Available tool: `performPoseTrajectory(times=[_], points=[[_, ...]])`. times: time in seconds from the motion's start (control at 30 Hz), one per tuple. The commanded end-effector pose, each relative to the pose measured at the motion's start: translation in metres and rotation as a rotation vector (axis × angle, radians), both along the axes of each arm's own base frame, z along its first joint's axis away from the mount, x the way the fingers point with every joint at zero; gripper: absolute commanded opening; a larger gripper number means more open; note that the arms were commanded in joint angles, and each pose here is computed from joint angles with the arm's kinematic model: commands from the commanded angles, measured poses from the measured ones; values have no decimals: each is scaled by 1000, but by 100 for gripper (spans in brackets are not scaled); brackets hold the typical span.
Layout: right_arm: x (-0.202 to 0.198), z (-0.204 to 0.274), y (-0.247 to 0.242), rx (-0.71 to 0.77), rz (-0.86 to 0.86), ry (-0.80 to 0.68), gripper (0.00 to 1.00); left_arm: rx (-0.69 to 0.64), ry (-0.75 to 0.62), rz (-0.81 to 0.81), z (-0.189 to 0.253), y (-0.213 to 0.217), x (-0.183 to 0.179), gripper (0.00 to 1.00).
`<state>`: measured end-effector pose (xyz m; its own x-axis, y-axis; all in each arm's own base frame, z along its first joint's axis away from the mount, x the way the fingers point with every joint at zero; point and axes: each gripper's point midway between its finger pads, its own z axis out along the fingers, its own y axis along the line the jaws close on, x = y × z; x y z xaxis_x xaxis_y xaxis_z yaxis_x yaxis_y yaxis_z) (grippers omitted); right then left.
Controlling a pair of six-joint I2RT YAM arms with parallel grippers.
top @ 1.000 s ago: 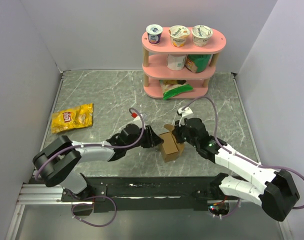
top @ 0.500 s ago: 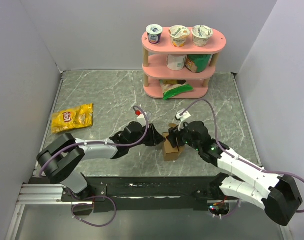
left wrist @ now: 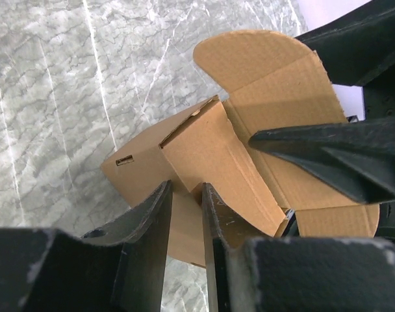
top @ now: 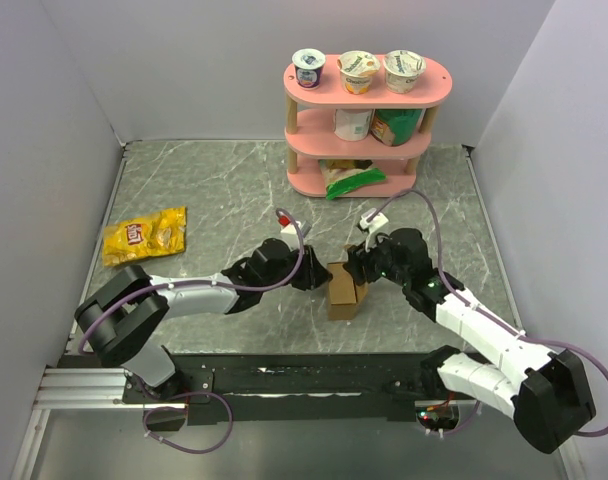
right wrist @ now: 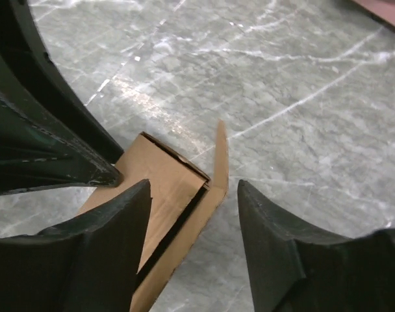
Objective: Fold the paper box
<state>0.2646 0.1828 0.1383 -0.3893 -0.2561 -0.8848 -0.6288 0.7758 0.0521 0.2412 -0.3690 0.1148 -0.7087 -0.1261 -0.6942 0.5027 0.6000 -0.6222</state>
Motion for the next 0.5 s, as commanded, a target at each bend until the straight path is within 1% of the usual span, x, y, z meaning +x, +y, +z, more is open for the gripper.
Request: performPoseTrajectory(times=[0.0, 0.13, 0.17, 0.2, 0.23, 0.4, 0.47], points=[[13, 37, 11, 39, 73, -89, 60, 81, -14, -20, -12, 4, -1, 29], [18, 32, 8, 20, 75, -76, 50, 92, -29, -30, -10, 4, 0, 29], [20, 31, 8, 17, 74, -75, 44, 94, -30, -34, -10, 4, 0, 29], [21, 29, 8, 13, 78, -70, 42, 97, -28, -43, -11, 3, -1, 30], [23, 29, 9, 9, 84, -70, 38, 101, -35, -48, -11, 2, -1, 29], [27, 22, 9, -31, 89, -31, 36, 109, -30, -54, -13, 1, 0, 28], [26, 24, 10, -27, 101, -38, 33, 106, -35, -53, -10, 1, 0, 29]])
